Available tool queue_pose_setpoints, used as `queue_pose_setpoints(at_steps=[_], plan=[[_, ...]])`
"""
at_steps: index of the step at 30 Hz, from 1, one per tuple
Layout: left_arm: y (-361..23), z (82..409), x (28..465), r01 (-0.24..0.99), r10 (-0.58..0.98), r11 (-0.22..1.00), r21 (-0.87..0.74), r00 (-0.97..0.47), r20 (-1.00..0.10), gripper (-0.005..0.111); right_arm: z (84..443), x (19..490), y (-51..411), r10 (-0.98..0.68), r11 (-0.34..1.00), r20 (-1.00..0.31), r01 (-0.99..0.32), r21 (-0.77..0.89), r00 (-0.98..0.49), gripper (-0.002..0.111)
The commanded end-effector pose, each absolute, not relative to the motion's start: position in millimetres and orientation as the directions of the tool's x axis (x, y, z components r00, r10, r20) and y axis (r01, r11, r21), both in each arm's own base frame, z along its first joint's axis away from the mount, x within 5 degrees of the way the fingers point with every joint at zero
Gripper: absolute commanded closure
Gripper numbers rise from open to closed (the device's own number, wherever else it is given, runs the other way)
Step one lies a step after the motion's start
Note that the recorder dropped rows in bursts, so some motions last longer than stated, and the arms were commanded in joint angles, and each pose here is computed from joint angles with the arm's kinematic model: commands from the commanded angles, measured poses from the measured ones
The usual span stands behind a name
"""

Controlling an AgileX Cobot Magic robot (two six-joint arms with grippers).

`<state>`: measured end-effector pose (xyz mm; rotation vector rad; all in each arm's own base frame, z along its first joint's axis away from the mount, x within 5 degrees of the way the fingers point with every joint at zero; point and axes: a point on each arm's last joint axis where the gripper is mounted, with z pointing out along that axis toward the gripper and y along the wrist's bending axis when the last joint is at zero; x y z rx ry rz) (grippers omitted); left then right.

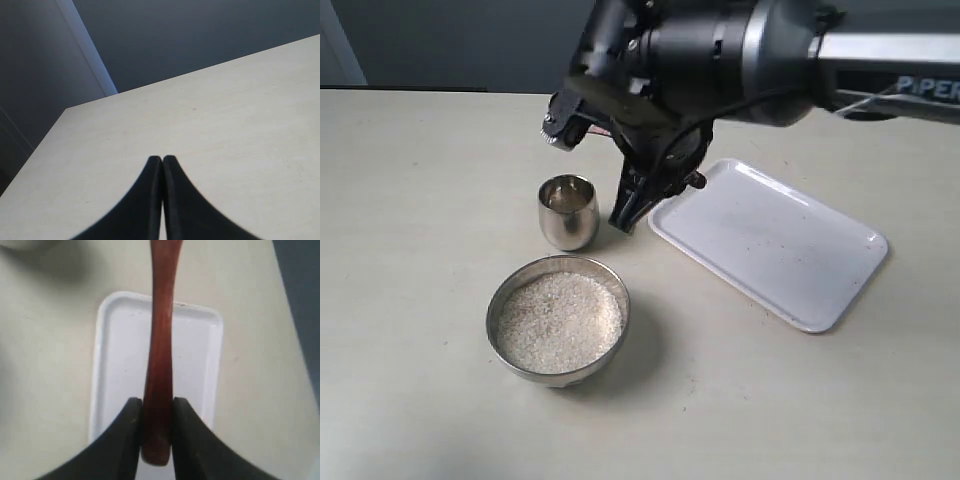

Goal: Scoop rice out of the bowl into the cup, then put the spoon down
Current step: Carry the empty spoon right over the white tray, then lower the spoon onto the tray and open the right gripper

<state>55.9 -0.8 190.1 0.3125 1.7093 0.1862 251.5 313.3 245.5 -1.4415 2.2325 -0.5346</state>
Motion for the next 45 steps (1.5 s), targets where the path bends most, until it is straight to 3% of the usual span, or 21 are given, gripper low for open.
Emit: queue_pose_setpoints(at_steps=[1,9,15,21,27,35,39,45], plan=[[-1,192,56,0.098,0.303,0.951,0.292,-0.122,-0.945,0.106,259,251,300,-0.838,0.546,-0.228,-0.762,-0.348,-0.496,0.109],[-1,192,56,0.098,0.303,0.951,0.292,-0.122,-0.945,0.106,267,240,289,-0.826,0.557,-0.207,-0.814,-0.165,-0.524,0.109],[-1,192,56,0.098,0.303,0.951,0.292,-0.122,-0.945,0.106,265,219,273,-0.806,0.564,-0.281,-0.82,-0.096,-0.521,0.109],[-1,192,56,0.098,0.303,0.951,0.292,-0.122,-0.945,0.106,247,195,241,-0.776,0.593,-0.312,-0.802,-0.067,-0.548,0.109],[-1,192,56,0.098,0.303,0.951,0.292,-0.122,-0.945,0.106,213,179,221,-0.789,0.594,-0.241,-0.802,-0.06,-0.566,0.109],[-1,192,56,0.098,0.303,0.951,0.292,-0.122,-0.945,0.106,202,257,141,-0.536,0.839,-0.286,-0.54,-0.069,-0.794,0.109],[-1,192,56,0.098,0.303,0.951,0.292,-0.122,-0.945,0.106,180,277,123,-0.486,0.867,-0.189,-0.498,0.023,-0.853,0.109],[-1,192,56,0.098,0.303,0.951,0.292,-0.122,-0.945,0.106,172,306,136,-0.541,0.836,-0.079,-0.546,0.06,-0.837,0.109]])
